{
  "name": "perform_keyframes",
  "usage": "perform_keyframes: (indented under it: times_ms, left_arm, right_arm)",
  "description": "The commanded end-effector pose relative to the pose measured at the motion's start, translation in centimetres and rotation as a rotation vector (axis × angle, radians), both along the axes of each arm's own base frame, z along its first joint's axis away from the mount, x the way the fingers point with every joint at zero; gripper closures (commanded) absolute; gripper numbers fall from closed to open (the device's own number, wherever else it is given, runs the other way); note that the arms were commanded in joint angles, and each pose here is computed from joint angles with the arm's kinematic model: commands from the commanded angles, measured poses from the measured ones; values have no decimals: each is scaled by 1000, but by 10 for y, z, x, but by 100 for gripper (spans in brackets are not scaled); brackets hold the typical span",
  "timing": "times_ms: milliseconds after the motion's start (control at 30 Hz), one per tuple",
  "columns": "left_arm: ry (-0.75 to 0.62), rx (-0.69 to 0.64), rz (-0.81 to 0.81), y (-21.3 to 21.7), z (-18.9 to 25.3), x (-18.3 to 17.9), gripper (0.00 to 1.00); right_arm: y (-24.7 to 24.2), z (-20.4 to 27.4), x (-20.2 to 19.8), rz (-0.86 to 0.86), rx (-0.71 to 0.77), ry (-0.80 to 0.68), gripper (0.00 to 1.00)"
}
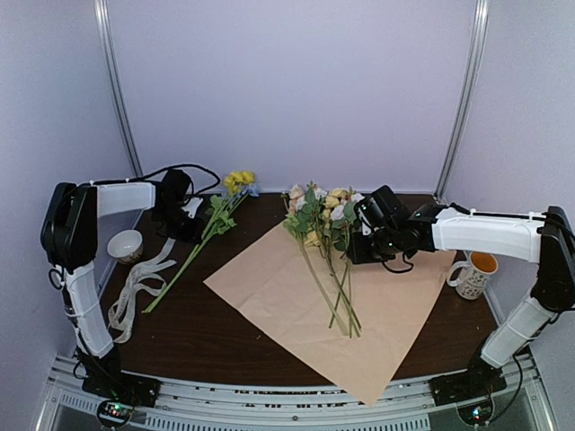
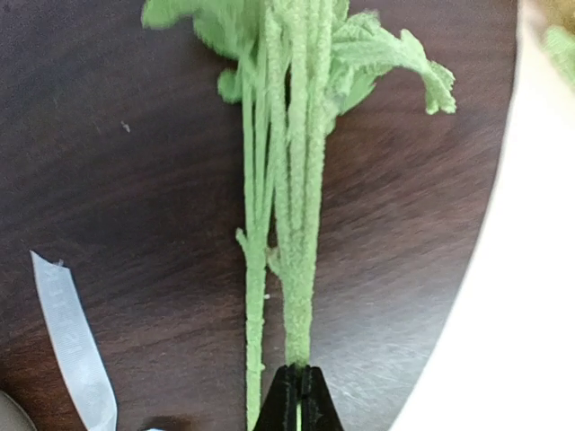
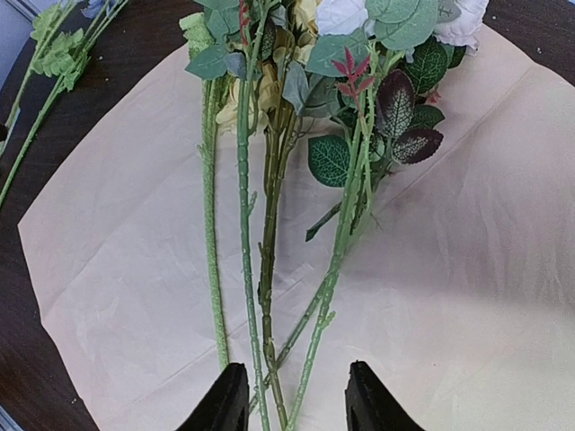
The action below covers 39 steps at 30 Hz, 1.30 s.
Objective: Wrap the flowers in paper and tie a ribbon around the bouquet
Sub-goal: Pick up the fake flower from the corner of the board, then pass from the left arm to the right
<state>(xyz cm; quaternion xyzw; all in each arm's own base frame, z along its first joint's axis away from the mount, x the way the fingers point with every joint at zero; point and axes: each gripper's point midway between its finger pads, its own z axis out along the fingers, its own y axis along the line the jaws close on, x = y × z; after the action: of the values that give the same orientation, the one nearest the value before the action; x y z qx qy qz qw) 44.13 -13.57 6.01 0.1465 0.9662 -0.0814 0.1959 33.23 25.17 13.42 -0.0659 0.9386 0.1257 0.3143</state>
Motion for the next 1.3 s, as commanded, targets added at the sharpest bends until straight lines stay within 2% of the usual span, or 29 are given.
perform_keyframes:
  times_ms: [0,133,233,333,467,533,633,733,867,1033,1100,1133,1167,1267]
  left_arm:
    - [-162,-139,-6,-20,53,16,100]
    - [-251,-262,-5,-32,86,14,100]
    - [-354,-379,-19,-48,126,4,100]
    - [-493,-447,-93,-71,180,-21,100]
    - [-662,-592,-276,-121,249,-75,100]
    - [-720,-657,-367,-141,276,-103,100]
    - [-760,-790,-451,-160,312,-137,100]
    - [-774,-881,-518,-170,336,-163,100]
    - [-773,-1006,-596,-177,360,-194,100]
    - [-790,-1011,-676,-192,369,-222,100]
    - [-792,-1013,-695,-198,370,-226,100]
    - [-783,-1016,-702,-200,369,-227,100]
    - [-775,-1024,-708,-202,368,-228,100]
    - [-753,-1048,-720,-206,365,-232,100]
  right_arm:
    - [-6,6,-1,-4,-17,-25,61]
    - [-4,13,-2,9,1,-41,61]
    - [13,36,-5,87,97,-101,61]
    - [45,83,-16,236,303,-217,60]
    - [96,184,-56,506,699,-434,56]
    - [110,223,-64,569,804,-493,55]
    - [134,265,-75,660,886,-528,55]
    - [150,300,-88,726,952,-576,50]
    - [164,328,-101,780,1002,-605,29]
    - [175,330,-96,754,991,-597,27]
    - [179,326,-94,752,979,-582,31]
    - [181,325,-94,753,979,-574,38]
    - [182,324,-93,756,978,-567,49]
    - [178,323,-96,759,973,-562,91]
